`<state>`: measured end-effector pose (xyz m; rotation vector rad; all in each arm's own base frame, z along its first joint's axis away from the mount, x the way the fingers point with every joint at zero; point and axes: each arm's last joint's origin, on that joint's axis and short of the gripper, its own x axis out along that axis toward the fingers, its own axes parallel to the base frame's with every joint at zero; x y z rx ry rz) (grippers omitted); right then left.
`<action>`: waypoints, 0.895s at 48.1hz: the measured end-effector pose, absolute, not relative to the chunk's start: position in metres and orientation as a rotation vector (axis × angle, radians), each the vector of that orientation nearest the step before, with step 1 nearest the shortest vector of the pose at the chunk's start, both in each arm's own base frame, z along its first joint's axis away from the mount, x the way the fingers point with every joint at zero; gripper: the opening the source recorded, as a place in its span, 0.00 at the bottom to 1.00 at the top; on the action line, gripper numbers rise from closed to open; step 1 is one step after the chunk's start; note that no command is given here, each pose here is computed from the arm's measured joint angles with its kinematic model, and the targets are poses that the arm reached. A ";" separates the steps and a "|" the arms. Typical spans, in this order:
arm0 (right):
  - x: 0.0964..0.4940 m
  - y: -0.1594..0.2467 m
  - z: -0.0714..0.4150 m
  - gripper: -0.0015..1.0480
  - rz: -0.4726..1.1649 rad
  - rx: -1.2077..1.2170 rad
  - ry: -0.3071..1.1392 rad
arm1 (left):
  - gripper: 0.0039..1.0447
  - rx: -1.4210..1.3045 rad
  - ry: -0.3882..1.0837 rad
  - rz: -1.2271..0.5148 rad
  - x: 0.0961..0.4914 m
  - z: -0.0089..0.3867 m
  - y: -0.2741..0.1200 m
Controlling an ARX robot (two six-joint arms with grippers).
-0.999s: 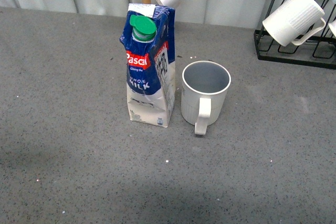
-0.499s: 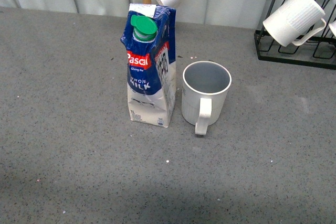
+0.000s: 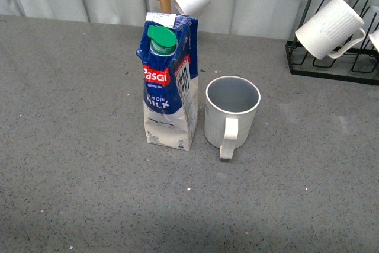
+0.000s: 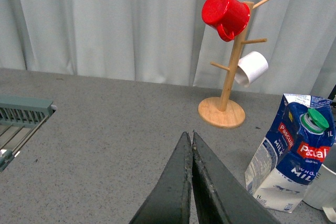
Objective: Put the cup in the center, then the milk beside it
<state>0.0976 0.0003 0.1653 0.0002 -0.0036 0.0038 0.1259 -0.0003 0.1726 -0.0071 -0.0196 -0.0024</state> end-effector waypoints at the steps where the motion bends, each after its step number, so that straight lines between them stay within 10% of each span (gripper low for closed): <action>1: 0.098 0.000 0.165 0.91 0.004 0.000 -0.004 | 0.04 -0.007 -0.020 -0.002 0.125 0.173 0.000; 43: 0.098 0.000 0.165 0.91 0.004 0.000 -0.004 | 0.04 -0.007 -0.016 -0.003 0.097 0.170 0.000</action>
